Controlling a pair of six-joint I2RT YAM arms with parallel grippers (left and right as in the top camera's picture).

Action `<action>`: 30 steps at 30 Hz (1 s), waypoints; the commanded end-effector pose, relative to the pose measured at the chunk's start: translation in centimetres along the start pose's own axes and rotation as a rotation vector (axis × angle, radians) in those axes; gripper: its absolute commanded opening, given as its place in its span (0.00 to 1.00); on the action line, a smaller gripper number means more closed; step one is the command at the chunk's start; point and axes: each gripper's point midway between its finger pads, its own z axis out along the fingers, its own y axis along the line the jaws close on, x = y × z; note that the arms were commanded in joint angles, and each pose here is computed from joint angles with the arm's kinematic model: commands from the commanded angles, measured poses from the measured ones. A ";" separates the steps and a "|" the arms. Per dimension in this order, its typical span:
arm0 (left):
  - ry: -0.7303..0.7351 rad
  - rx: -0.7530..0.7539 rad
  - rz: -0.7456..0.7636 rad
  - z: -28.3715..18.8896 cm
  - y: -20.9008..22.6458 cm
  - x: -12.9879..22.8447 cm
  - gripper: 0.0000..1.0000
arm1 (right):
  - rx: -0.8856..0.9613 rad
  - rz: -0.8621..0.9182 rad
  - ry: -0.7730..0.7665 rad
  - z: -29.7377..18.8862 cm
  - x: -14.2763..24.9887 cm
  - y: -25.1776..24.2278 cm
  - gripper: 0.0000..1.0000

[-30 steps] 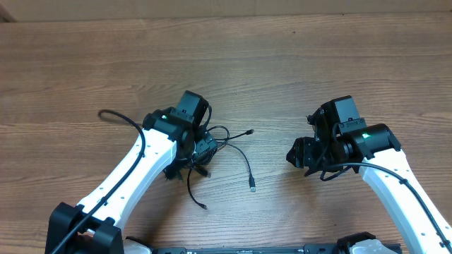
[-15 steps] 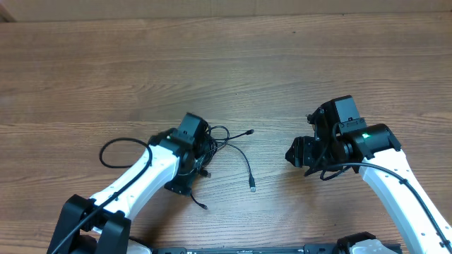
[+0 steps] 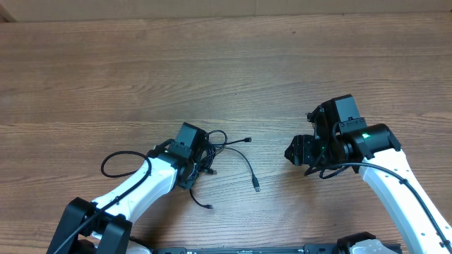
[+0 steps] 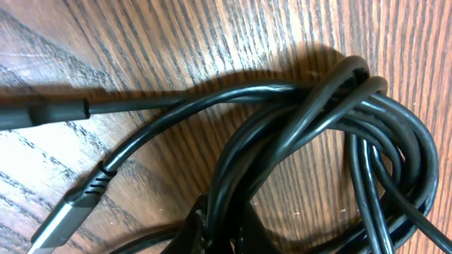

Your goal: Untangle cables

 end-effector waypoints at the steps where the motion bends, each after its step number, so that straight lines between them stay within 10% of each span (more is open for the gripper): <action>1: -0.020 -0.104 0.101 1.1 3.5 -0.5 0.04 | -0.010 0.000 -0.003 -0.1 -0.1 0.1 0.64; 16: 0.168 0.255 1.052 -5.2 -3.5 4.2 0.04 | -0.075 0.003 0.029 -0.1 0.5 1.2 0.75; 30: 0.144 0.403 1.237 -8.5 -4.4 5.1 0.04 | -0.458 -0.207 -0.030 -1.9 -0.9 7.9 0.72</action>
